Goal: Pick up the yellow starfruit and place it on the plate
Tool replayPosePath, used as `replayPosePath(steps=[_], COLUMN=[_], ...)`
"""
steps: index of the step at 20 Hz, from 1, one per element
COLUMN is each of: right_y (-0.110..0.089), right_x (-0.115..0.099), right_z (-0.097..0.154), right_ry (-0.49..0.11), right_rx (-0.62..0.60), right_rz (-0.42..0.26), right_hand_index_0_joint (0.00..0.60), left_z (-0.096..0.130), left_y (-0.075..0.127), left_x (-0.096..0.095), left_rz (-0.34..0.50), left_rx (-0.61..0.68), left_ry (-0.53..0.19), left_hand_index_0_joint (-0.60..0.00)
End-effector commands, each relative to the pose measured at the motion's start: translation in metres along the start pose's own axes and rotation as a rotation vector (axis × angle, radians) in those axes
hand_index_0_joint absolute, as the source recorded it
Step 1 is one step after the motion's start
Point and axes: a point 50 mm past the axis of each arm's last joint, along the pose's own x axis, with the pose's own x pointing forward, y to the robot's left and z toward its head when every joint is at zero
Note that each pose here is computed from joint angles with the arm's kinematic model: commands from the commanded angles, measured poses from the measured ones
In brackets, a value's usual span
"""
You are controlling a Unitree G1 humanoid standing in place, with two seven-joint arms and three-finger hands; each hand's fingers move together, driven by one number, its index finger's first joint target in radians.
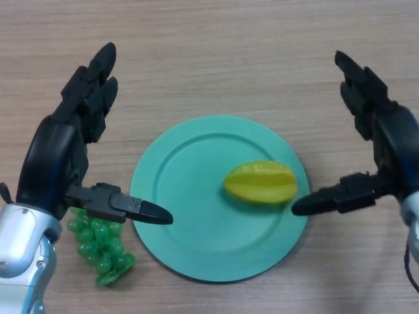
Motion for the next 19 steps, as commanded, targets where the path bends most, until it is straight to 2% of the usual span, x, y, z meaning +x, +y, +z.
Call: replayPosePath(steps=[1, 5, 9, 12, 15, 19], right_y=[-0.012, -0.016, -0.016, -0.016, -0.017, -0.021], right_x=[-0.01, -0.019, -0.023, -0.025, -0.028, -0.029], right_z=[0.041, 0.048, 0.046, 0.048, 0.05, 0.049], right_ry=[-0.217, -0.228, -0.243, -0.244, -0.241, -0.24], right_rx=[0.025, 0.0, 0.007, 0.011, 0.012, 0.004], right_rz=[-0.029, -0.066, -0.045, -0.032, -0.01, -0.021], right_hand_index_0_joint=[0.0, 0.0, 0.0, 0.0, 0.0, 0.0], left_z=[0.035, 0.034, 0.04, 0.043, 0.048, 0.05], left_y=[0.018, 0.02, 0.017, 0.016, 0.014, 0.011], left_x=[-0.001, -0.002, 0.001, -0.002, -0.006, -0.005], left_rz=[0.057, 0.056, 0.018, 0.03, 0.038, 0.025], left_rx=[0.032, 0.041, 0.078, 0.079, 0.018, 0.001], left_ry=[-0.185, -0.185, -0.189, -0.192, -0.234, -0.225], left_hand_index_0_joint=[0.0, 0.0, 0.0, 0.0, 0.0, 0.0])
